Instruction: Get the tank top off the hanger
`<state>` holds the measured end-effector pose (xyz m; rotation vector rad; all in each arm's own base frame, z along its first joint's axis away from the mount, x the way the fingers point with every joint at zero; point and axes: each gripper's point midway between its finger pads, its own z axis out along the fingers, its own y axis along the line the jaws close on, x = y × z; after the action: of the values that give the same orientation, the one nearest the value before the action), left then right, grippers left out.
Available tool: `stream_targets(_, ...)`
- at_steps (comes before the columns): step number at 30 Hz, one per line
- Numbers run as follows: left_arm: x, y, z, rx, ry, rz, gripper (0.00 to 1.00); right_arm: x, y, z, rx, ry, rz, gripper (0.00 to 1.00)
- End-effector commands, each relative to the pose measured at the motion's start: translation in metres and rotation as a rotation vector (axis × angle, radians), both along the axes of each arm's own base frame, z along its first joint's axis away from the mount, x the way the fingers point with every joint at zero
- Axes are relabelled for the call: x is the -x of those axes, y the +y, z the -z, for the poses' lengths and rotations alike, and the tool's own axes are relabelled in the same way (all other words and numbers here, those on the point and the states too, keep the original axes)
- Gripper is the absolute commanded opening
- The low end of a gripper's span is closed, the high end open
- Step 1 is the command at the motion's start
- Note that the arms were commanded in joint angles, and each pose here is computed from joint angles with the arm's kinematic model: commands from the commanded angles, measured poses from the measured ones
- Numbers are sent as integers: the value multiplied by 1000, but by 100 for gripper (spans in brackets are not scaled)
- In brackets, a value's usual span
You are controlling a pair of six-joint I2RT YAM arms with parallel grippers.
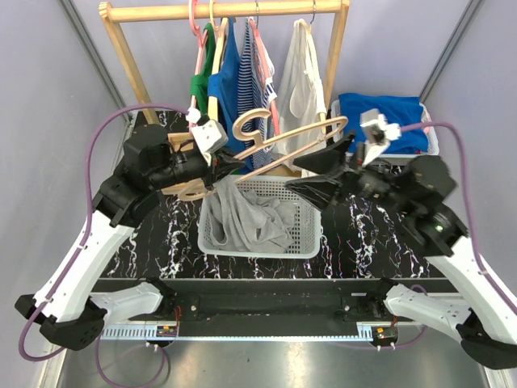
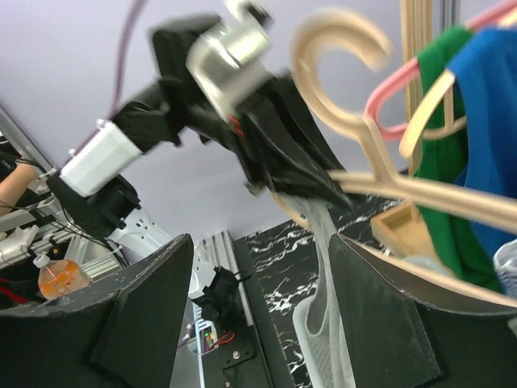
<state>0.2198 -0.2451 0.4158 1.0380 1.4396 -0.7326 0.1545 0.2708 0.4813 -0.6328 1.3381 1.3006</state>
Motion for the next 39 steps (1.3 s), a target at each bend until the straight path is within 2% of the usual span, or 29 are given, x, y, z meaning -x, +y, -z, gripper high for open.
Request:
stream_targets(1, 1, 0, 6, -2, -4, -17, 0, 4, -12, -9, 55, -79, 46, 75)
stream_targets(4, 5, -3, 7, 5, 10, -1, 0, -20, -12, -4, 67, -106, 154, 74)
stream_targets(8, 6, -5, -6, 28, 0, 9, 0, -42, 6, 19, 170, -141, 226, 73)
stream_targets(12, 9, -12, -15, 54, 17, 44, 0, -68, 13, 27, 257, -231, 410, 71)
stream_targets(18, 22, -22, -15, 68, 53, 128, 0, -75, 14, 12, 197, -285, 489, 69)
stream_targets(24, 36, -24, -9, 55, 76, 189, 1, -65, 15, 9, 173, -271, 444, 68)
stream_targets(33, 33, -21, 13, -22, 35, 198, 0, 1, 4, -8, 157, -263, 173, 70)
stream_targets(39, 48, -21, 13, -30, 34, 272, 1, 14, -22, -20, 183, -302, 189, 75)
